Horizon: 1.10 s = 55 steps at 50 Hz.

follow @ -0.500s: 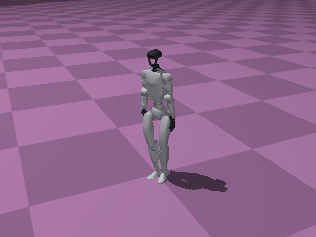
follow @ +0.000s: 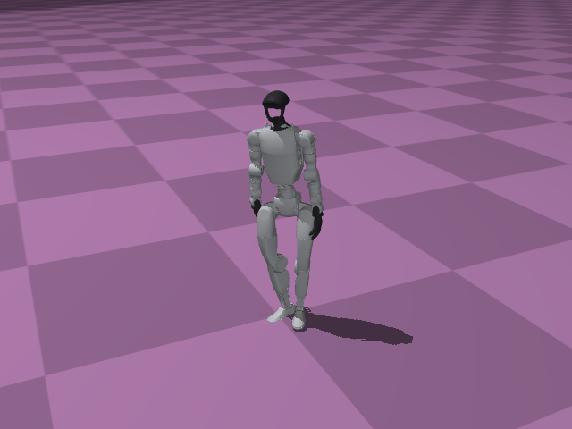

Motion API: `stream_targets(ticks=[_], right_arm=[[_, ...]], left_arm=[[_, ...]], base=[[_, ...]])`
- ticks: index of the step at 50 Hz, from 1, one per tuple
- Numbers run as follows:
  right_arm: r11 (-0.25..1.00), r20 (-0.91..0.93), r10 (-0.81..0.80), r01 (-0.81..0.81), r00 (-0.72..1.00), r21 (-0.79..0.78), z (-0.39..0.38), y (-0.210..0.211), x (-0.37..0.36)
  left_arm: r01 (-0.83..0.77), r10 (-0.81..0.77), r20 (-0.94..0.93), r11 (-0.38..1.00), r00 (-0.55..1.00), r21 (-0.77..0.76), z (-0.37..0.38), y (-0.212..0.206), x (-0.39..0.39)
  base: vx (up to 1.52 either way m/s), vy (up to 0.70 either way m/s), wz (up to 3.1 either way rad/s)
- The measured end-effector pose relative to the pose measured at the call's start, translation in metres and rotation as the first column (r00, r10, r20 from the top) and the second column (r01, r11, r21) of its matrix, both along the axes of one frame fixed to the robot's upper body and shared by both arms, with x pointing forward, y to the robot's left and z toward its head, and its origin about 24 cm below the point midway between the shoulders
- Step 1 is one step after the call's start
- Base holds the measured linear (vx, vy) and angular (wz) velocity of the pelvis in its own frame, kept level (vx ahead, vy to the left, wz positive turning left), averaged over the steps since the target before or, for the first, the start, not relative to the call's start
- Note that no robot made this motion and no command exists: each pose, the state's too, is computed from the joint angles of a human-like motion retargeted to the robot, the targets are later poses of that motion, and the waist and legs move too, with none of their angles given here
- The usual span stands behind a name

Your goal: In place motions

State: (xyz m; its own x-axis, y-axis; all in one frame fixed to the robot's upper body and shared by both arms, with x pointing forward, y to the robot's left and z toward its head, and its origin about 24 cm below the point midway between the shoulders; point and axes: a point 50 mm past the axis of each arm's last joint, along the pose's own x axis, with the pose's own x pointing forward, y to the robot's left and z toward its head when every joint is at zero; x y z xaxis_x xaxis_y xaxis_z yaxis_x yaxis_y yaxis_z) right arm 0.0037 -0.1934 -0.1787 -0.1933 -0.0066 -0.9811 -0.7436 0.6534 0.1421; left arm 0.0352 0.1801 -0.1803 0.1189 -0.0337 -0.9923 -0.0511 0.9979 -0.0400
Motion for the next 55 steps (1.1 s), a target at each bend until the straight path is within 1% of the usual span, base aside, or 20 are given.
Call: stream_targets(ticks=[5, 10, 14, 18, 23, 29, 32, 35, 42, 46, 50, 53, 55], right_arm=[[0.999, -0.029, 0.040, -0.041, 0.999, -0.012, 0.001, -0.007, -0.004], [0.998, -0.043, 0.019, -0.021, 0.999, -0.054, 0.003, -0.016, -0.007], [0.997, -0.029, 0.000, -0.002, 1.000, -0.076, 0.004, -0.024, -0.005], [0.996, 0.010, 0.021, -0.020, 1.000, -0.089, 0.004, -0.026, 0.006], [0.999, 0.073, 0.036, -0.034, 0.997, -0.033, 0.003, -0.015, 0.027], [0.997, 0.148, 0.007, -0.019, 0.989, 0.079, 0.002, 0.005, 0.045], [0.995, 0.166, -0.005, -0.011, 0.986, 0.097, 0.002, 0.007, 0.048], [0.997, 0.155, -0.016, 0.003, 0.988, 0.081, 0.002, 0.002, 0.043], [0.998, 0.084, -0.067, 0.066, 0.994, 0.017, 0.001, -0.010, 0.019], [0.994, 0.017, -0.110, 0.110, 0.994, -0.012, 0.002, -0.013, -0.001], [0.987, -0.064, -0.159, 0.157, 0.985, -0.033, 0.004, -0.015, -0.027], [0.984, -0.113, -0.175, 0.170, 0.978, -0.047, 0.005, -0.016, -0.037], [0.989, -0.118, -0.140, 0.134, 0.983, -0.056, 0.005, -0.017, -0.033]], left_arm=[[-0.034, 0.034, -0.024, 0.999, 0.999, -0.002, 0.000, 0.001, -0.006], [-0.071, 0.073, -0.067, 0.997, 0.995, 0.026, 0.000, 0.008, -0.018], [-0.128, 0.130, -0.105, 0.991, 0.986, 0.032, 0.000, 0.009, -0.032], [-0.220, 0.222, -0.159, 0.975, 0.962, 0.032, 0.000, 0.002, -0.054], [-0.328, 0.324, -0.240, 0.944, 0.915, 0.026, 0.002, -0.010, -0.083], [-0.373, 0.363, -0.303, 0.927, 0.881, 0.025, 0.006, -0.018, -0.101], [-0.356, 0.342, -0.299, 0.935, 0.891, 0.011, 0.005, -0.017, -0.095], [-0.312, 0.299, -0.265, 0.950, 0.917, -0.006, 0.003, -0.013, -0.080], [-0.164, 0.163, -0.077, 0.986, 0.984, -0.005, 0.001, 0.007, -0.017], [-0.088, 0.087, 0.036, 0.996, 0.996, 0.006, 0.004, 0.016, 0.019], [0.003, -0.006, 0.110, 1.000, 0.994, 0.028, 0.009, 0.020, 0.048], [0.049, -0.051, 0.121, 0.999, 0.991, 0.018, 0.009, 0.009, 0.058], [0.001, -0.002, 0.126, 1.000, 0.992, 0.008, 0.008, -0.001, 0.059]], base=[[-0.07, 0.02, 2.93], [-0.04, -0.03, 2.75], [0.01, -0.02, 1.65], [-0.03, -0.04, 0.69], [-0.01, -0.06, 0.09], [0.00, -0.10, -0.05], [-0.01, -0.10, 0.45], [-0.02, -0.08, 0.72], [-0.07, -0.08, 1.06], [-0.04, -0.06, 1.00], [0.09, 0.02, 0.30], [0.02, 0.08, 0.26], [-0.03, 0.04, -0.10]])
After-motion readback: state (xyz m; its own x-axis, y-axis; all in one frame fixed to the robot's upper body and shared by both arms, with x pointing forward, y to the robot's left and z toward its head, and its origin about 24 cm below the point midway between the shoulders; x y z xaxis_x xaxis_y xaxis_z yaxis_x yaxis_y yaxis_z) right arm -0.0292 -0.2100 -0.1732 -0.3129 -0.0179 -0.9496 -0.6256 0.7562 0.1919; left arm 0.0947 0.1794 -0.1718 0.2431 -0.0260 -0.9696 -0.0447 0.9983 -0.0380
